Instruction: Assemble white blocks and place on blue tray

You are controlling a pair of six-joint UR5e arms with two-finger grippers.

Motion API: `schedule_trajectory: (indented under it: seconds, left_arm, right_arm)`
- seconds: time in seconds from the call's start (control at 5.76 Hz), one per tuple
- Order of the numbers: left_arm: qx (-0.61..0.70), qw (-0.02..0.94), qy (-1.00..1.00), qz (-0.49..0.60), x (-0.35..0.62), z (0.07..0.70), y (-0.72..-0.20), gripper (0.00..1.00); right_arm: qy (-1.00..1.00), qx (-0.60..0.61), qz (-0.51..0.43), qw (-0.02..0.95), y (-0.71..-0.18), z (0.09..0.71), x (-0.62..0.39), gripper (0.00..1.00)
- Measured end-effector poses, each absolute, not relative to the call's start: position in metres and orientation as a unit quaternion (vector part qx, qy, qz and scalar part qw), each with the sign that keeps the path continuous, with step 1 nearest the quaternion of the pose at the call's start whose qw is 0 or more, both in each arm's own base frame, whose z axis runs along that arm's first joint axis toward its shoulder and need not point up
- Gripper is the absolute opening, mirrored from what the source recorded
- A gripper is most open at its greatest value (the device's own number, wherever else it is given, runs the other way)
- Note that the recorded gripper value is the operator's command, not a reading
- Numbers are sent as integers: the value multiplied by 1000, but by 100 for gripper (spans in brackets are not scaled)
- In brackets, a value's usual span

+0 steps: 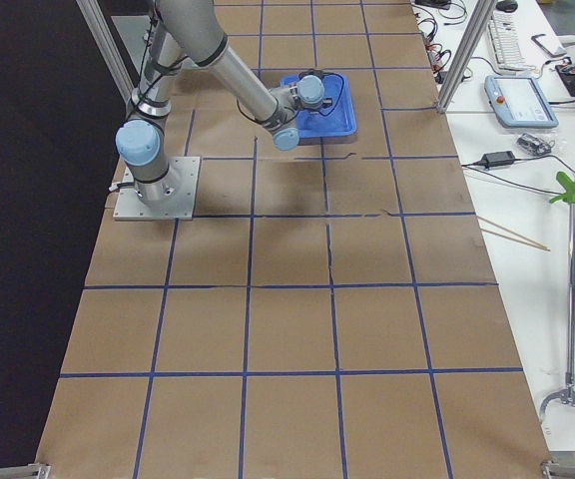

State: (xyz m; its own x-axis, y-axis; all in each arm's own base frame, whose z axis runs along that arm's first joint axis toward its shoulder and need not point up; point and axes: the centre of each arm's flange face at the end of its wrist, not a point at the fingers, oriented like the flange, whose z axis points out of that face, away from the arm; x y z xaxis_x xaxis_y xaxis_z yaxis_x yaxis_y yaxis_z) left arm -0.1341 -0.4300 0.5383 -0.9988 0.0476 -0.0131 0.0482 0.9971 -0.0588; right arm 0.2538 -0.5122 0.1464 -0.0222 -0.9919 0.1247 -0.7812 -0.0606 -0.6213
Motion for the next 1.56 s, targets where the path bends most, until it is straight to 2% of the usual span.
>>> schedule_trajectory:
  seconds: [1.04,1.39,1.56]
  left_arm:
    - [24,5,999,-29,-134,538,-431,99]
    - [24,5,999,-29,-134,538,-431,99]
    - [24,5,999,-30,-134,538,-431,99]
  right_arm:
    - [656,-674,-284,186,-514,149,254,34]
    - [657,-673,-283,187,-514,147,254,42]
    - [658,-672,-283,187,-514,147,254,42]
